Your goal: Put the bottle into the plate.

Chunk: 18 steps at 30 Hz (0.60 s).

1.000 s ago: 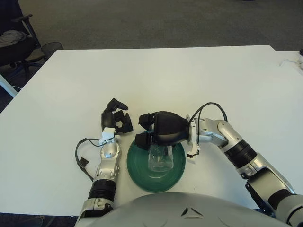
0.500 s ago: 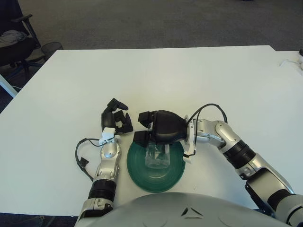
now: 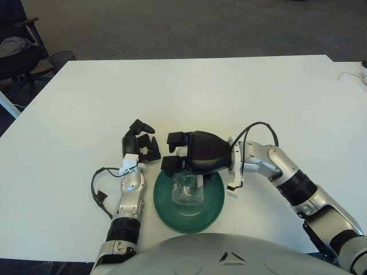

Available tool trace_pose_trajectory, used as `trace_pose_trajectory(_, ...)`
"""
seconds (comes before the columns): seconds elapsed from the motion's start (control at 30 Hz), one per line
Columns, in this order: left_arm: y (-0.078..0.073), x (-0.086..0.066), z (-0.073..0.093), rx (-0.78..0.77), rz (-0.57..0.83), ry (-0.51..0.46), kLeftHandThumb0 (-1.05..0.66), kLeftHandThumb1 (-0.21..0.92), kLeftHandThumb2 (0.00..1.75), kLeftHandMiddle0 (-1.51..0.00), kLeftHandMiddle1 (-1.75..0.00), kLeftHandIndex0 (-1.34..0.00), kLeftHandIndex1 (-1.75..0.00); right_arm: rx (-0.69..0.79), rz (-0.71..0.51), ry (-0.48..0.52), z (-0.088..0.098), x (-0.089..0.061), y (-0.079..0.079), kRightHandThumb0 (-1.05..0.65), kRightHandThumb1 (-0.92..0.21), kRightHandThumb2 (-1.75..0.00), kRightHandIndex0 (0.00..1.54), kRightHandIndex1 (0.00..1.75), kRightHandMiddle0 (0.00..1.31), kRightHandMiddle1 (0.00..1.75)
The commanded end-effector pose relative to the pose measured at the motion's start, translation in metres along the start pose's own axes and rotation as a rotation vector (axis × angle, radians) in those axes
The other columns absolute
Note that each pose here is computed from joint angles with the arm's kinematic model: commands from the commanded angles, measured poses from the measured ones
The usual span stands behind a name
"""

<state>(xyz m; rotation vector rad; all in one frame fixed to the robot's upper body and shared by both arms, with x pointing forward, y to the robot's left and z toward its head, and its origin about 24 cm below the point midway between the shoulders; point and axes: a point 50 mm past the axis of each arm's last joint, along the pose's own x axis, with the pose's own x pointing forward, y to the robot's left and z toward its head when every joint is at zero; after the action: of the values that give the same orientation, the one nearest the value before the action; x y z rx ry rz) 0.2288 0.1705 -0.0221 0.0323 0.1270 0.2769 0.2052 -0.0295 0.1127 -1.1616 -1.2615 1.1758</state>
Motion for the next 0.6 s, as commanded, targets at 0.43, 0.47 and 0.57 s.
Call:
trace_pose_trajectory(0.43, 0.0101, -0.0134, -0.0238, 0.008, -0.084, -0.035, -0.55, 0.13, 1.55, -1.25, -1.75, -0.77, -1.75, 0.027, -0.111, -0.043, -0.0065, -0.0091, -0.0029, -0.02, -0.29, -1.45, 0.00, 0.00, 0.00, 0.00)
trace_pose_trajectory(0.47, 0.0100, -0.0133, -0.0242, 0.011, -0.080, -0.043, -0.55, 0.13, 1.55, -1.24, -1.75, -0.77, -1.75, 0.028, -0.119, -0.044, -0.0069, -0.0095, -0.0025, -0.03, -0.29, -1.45, 0.00, 0.00, 0.00, 0.00)
trace_pose_trajectory(0.57, 0.0097, -0.0127, -0.0253, 0.020, -0.066, -0.062, -0.55, 0.12, 1.55, -1.24, -1.75, -0.77, -1.75, 0.026, -0.129, -0.046, -0.0075, -0.0099, -0.0018, -0.05, -0.27, -1.45, 0.00, 0.00, 0.00, 0.00)
